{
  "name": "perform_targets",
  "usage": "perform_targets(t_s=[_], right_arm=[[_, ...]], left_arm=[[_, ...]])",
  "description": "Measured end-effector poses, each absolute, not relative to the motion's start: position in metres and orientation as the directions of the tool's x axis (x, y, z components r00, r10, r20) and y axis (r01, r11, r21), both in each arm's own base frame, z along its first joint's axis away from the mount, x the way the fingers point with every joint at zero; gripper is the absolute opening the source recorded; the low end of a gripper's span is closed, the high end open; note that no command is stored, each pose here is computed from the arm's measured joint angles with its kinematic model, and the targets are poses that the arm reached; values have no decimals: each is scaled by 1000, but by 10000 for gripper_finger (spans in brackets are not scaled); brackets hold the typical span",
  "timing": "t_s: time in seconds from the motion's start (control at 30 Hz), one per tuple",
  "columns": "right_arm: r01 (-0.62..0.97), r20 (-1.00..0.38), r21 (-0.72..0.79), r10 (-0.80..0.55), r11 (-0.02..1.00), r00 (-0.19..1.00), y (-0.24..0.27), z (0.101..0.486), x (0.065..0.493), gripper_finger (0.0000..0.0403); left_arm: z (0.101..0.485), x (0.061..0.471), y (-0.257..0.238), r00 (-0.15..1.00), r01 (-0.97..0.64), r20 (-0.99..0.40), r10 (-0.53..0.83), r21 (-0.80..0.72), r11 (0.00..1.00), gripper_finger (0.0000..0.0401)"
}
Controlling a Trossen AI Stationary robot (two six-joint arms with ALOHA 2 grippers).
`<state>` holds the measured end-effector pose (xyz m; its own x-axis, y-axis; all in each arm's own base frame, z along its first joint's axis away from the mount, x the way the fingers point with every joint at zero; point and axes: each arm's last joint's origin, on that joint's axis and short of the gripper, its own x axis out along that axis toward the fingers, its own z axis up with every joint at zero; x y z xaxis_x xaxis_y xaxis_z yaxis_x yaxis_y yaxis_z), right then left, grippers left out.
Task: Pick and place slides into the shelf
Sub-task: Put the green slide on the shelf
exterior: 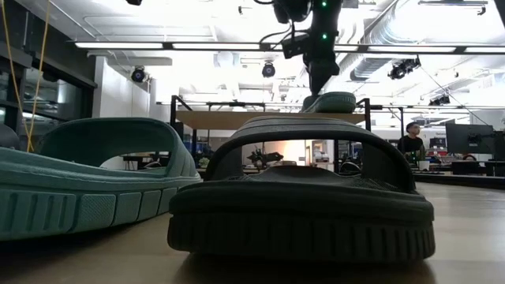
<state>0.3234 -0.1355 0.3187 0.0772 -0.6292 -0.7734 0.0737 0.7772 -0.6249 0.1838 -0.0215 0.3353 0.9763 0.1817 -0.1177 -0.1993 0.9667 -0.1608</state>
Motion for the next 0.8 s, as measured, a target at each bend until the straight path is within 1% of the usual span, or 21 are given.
perform_targets(t_s=[0.37,0.57,0.8], right_arm=[[71,-773,-619,-623,782,120,-116,319,331,140],[77,-780,-601,-605,796,162,-99,319,337,140],[43,-792,-556,-545,830,275,-70,321,349,140]], left_arm=[[335,184,-22,976,-200,-118,182,-161,967,177],[335,184,-21,976,-200,-118,182,-161,967,177],[335,184,-21,976,-200,-119,182,-160,967,177]])
